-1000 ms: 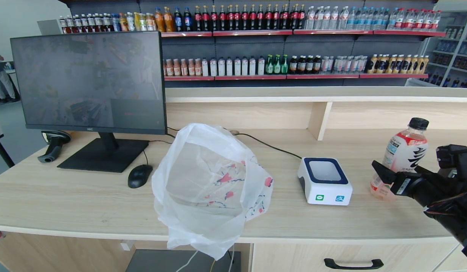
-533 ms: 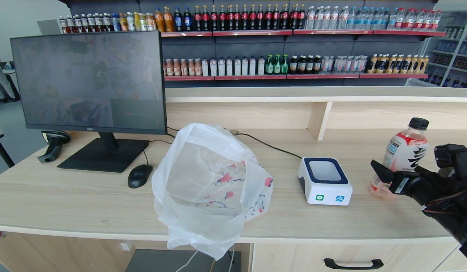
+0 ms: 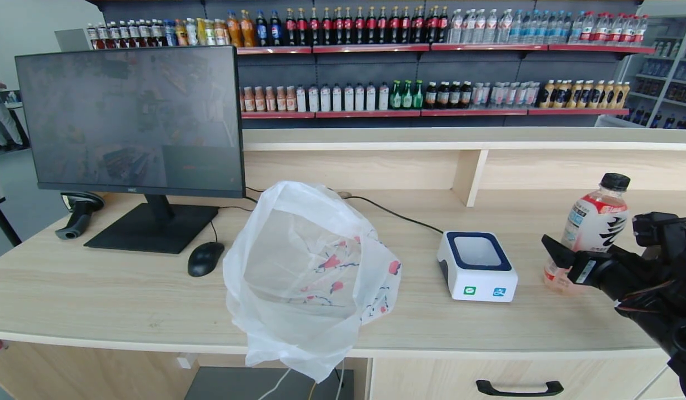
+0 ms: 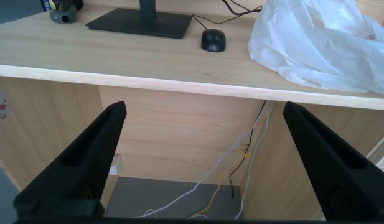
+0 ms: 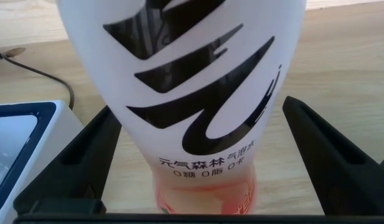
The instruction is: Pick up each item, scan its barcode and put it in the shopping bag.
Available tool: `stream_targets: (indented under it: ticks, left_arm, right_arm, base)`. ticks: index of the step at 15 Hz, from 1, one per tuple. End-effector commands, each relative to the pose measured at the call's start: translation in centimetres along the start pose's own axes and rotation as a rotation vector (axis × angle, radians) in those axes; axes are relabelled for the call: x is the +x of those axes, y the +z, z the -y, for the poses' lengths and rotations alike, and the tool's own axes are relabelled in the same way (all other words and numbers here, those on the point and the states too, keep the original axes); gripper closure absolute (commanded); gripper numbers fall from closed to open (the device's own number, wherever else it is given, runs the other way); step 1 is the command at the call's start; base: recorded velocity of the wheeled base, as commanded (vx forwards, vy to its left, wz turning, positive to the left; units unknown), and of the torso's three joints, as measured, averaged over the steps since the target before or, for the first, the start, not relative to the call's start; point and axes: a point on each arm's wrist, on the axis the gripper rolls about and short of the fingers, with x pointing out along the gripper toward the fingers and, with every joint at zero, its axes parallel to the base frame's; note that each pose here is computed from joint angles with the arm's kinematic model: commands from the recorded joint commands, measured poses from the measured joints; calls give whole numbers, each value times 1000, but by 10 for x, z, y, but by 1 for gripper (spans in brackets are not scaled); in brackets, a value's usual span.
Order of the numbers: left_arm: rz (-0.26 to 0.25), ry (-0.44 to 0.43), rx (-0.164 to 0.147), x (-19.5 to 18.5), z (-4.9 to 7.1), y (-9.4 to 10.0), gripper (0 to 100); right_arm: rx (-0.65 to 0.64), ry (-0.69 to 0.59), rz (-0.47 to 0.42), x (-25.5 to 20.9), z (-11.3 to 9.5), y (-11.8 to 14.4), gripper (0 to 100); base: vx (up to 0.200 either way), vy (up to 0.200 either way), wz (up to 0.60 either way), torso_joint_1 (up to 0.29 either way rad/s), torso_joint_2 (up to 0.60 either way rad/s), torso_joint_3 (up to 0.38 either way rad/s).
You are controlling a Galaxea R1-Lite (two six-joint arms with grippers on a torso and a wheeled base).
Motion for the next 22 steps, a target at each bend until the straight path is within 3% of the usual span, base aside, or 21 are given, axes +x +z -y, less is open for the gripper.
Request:
stream_targets:
  ticks: [1,12,13,22]
  left_arm:
    - [0,0,0,0,0,0,0]
    - [0,0,0,0,0,0,0]
    - [0,0,0,0,0,0,0]
    - [0,0,0,0,0,0,0]
  right_arm:
    - [9,1,11,3,0,2,0]
    - [9,0,29,11,0,4,0]
    - [7,0,29,11,0,4,100]
    - [13,0,59,12,0,10,100]
  base:
    - [0,0,0,0,0,0]
    - [0,0,0,0,0,0]
    - [0,0,0,0,0,0]
    - [0,0,0,0,0,0]
